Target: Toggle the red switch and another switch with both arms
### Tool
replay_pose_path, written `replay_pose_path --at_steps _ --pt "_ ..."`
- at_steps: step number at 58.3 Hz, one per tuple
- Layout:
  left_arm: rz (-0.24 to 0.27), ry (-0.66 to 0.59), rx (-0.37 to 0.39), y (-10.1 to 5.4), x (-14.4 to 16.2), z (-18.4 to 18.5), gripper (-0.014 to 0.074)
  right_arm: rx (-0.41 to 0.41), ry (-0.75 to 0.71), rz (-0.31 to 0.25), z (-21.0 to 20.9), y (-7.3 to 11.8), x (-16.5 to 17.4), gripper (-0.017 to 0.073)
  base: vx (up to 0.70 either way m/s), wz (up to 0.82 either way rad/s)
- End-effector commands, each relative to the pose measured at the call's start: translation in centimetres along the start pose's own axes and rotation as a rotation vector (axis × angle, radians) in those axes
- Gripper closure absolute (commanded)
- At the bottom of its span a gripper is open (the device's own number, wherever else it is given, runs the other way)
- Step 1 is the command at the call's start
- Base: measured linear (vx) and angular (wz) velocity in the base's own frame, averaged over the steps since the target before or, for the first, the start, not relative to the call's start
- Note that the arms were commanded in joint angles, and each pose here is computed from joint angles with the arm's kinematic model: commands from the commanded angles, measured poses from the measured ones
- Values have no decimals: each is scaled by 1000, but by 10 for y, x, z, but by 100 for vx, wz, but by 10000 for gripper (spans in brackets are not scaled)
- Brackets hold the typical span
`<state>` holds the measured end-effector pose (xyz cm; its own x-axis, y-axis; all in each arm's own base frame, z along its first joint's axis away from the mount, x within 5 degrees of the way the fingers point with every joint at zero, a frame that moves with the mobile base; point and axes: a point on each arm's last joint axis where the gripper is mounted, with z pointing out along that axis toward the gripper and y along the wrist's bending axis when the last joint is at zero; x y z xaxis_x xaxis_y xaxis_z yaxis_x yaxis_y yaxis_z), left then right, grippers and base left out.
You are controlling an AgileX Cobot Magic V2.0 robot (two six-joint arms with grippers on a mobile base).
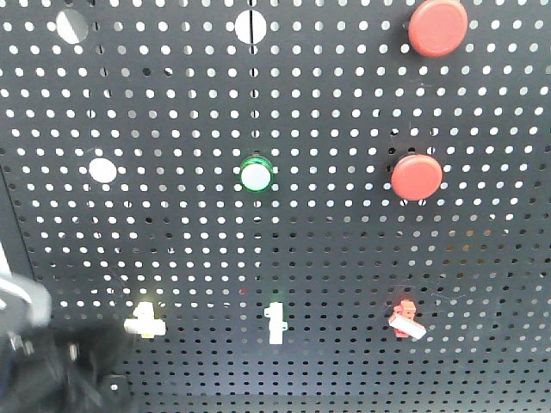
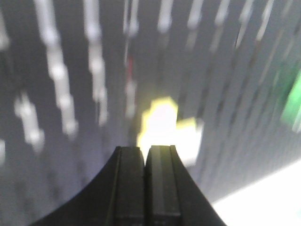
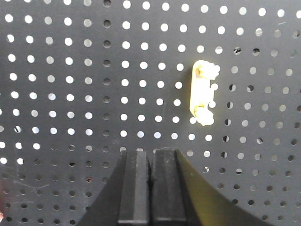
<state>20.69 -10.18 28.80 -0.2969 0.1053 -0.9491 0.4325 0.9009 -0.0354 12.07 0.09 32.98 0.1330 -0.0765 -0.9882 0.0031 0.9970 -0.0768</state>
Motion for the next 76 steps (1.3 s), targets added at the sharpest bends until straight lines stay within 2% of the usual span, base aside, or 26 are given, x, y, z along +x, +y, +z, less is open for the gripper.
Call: replay_pose_path --at_steps 1,14,24,31,51,66,76 --pt "-19 -53 9 -2 -14 -4 592 9 -114 -8 2 -1 -18 566 0 0" --pt "-19 -54 9 -2 -2 -13 592 7 -110 -15 2 -1 -18 566 0 0" --pt "-8 -250 23 -3 -15 -30 592 4 -82 -18 2 -1 -16 566 0 0" --pt "47 -343 20 -3 -27 -30 592 3 -73 -18 2 -1 -15 566 0 0" --pt "50 -302 19 -3 -21 -10 592 4 -76 -18 2 -1 -15 566 0 0" --pt "50 -377 23 -4 -26 -9 592 4 -76 -18 2 -1 -15 566 0 0" --pt "49 -347 22 -3 -24 -8 592 4 -76 -18 2 -1 -15 566 0 0"
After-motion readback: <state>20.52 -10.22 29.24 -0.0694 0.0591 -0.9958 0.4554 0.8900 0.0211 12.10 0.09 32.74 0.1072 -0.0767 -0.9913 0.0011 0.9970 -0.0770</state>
